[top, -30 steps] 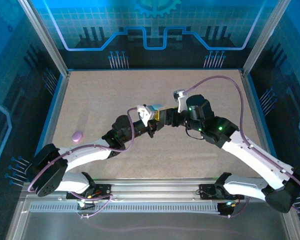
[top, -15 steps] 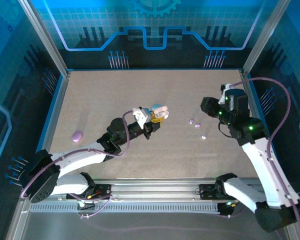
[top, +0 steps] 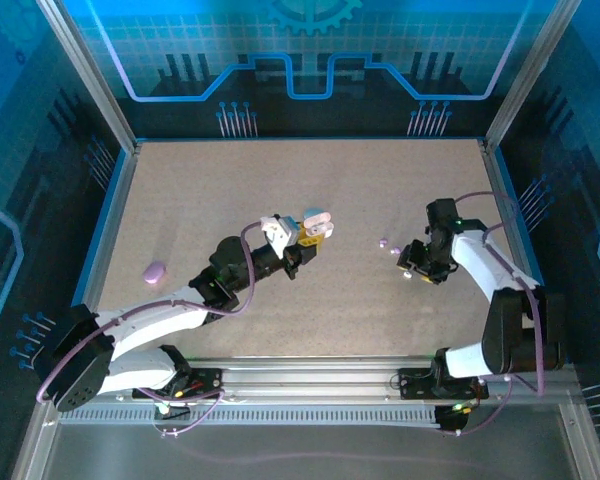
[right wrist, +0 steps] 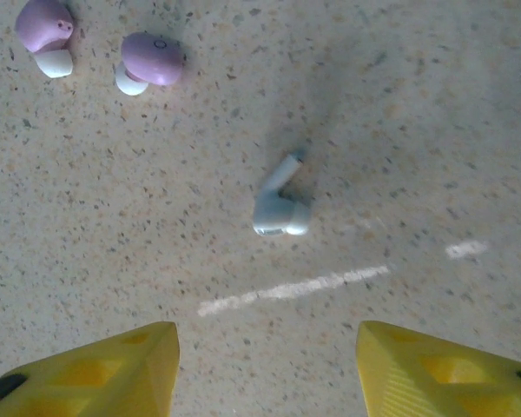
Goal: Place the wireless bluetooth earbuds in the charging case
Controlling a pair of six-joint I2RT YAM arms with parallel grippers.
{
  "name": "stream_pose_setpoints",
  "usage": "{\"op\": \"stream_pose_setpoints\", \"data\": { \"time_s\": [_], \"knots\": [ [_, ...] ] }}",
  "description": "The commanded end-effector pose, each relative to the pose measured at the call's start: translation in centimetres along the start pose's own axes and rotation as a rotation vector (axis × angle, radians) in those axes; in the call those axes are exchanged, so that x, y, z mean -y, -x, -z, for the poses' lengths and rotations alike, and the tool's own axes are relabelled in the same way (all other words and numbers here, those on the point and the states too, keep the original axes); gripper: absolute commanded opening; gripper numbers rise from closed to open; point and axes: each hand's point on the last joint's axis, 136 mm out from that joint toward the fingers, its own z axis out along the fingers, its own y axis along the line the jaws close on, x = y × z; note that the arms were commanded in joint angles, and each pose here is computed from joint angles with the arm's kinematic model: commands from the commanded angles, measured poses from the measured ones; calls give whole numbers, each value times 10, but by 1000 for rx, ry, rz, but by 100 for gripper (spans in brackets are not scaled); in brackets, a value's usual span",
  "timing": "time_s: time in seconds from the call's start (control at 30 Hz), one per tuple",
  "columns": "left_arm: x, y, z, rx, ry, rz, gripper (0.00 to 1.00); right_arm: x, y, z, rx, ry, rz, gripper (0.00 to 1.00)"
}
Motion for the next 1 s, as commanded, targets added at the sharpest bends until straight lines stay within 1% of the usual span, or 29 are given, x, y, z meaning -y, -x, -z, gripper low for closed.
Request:
{"op": "stream_pose_setpoints", "data": {
  "time_s": [0.0, 0.37, 0.5, 0.67, 0.77, 0.97],
  "knots": [
    [-3, 11, 5, 34, 16, -26, 24, -6, 8, -14, -10, 39, 14, 58],
    [-4, 11, 5, 30, 15, -21, 24, -5, 28, -42, -15, 14, 29, 59],
    [-4, 10, 5, 28, 16, -18, 24, -10, 28, -48, -27, 38, 39, 57],
    [-4, 10, 3, 24, 12, -18, 24, -19, 22, -48, -49, 75, 51, 51],
    [-4, 10, 2, 22, 11, -16, 24, -22, 16, -45, -61, 75, 43, 50],
    [-3, 9, 0, 17, 4, -8, 24, -40, 3, -44, -99, 128, 28, 49]
  ]
}}
